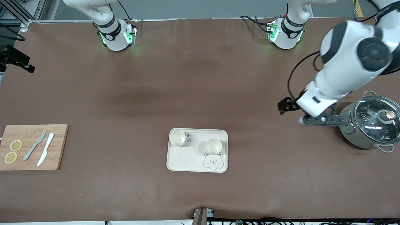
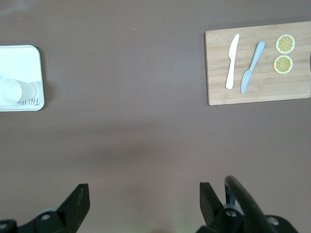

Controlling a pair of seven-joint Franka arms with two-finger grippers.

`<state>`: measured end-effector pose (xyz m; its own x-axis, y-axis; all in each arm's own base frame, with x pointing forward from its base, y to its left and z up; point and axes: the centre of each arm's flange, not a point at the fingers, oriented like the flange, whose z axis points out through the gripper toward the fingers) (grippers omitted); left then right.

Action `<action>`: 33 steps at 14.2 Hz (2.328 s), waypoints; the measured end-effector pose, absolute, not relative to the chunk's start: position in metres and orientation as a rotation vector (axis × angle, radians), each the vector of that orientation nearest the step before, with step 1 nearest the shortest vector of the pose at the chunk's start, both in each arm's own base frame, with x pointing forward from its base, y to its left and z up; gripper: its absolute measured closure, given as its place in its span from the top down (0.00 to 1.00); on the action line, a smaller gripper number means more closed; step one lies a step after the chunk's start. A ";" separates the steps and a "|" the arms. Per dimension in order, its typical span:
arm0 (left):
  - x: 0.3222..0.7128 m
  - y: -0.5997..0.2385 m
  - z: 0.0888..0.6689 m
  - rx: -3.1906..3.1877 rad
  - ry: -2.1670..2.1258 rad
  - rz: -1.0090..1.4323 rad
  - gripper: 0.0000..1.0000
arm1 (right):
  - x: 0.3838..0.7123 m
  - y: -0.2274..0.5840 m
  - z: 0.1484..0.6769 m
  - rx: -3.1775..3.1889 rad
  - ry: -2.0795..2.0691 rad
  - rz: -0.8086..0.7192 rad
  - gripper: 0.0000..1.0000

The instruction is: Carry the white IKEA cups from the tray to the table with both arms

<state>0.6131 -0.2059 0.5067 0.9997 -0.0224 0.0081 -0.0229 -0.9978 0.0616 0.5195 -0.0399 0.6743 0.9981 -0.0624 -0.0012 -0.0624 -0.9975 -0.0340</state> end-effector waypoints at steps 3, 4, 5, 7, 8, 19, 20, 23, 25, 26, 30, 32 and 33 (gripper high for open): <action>0.628 -0.243 0.486 3.069 -0.089 -0.006 1.00 | 0.521 -0.041 0.672 -3.106 0.100 0.010 1.00; 0.634 -0.253 0.478 3.069 -0.107 -0.009 1.00 | 0.521 -0.041 0.671 -3.106 0.102 0.015 1.00; 0.639 -0.263 0.469 3.074 -0.127 -0.012 1.00 | 0.521 -0.041 0.670 -3.106 0.102 0.018 1.00; 0.648 -0.284 0.448 3.089 -0.166 -0.018 1.00 | 0.522 -0.041 0.669 -3.106 0.101 0.023 1.00; 0.653 -0.295 0.437 3.104 -0.181 -0.016 1.00 | 0.522 -0.041 0.669 -3.106 0.101 0.025 1.00; 0.678 -0.380 0.357 3.122 -0.261 0.176 1.00 | 0.530 -0.042 0.651 -3.107 0.108 0.098 1.00; 0.678 -0.386 0.349 3.114 -0.250 0.193 1.00 | 0.533 -0.042 0.647 -3.108 0.110 0.109 1.00; 0.673 -0.408 0.324 3.098 -0.240 0.226 1.00 | 0.537 -0.043 0.640 -3.109 0.112 0.131 1.00; 0.671 -0.418 0.308 3.090 -0.244 0.233 1.00 | 0.537 -0.043 0.639 -3.109 0.112 0.134 1.00; 0.671 -0.420 0.301 3.084 -0.237 0.228 1.00 | 0.538 -0.043 0.638 -3.109 0.113 0.137 1.00; 0.674 -0.423 0.278 3.081 -0.230 0.207 1.00 | 0.554 -0.042 0.608 -3.113 0.116 0.217 1.00; 0.674 -0.423 0.274 3.083 -0.229 0.201 1.00 | 0.564 -0.043 0.589 -3.114 0.122 0.260 1.00; 0.674 -0.423 0.272 3.083 -0.228 0.196 1.00 | 0.568 -0.044 0.582 -3.114 0.126 0.276 1.00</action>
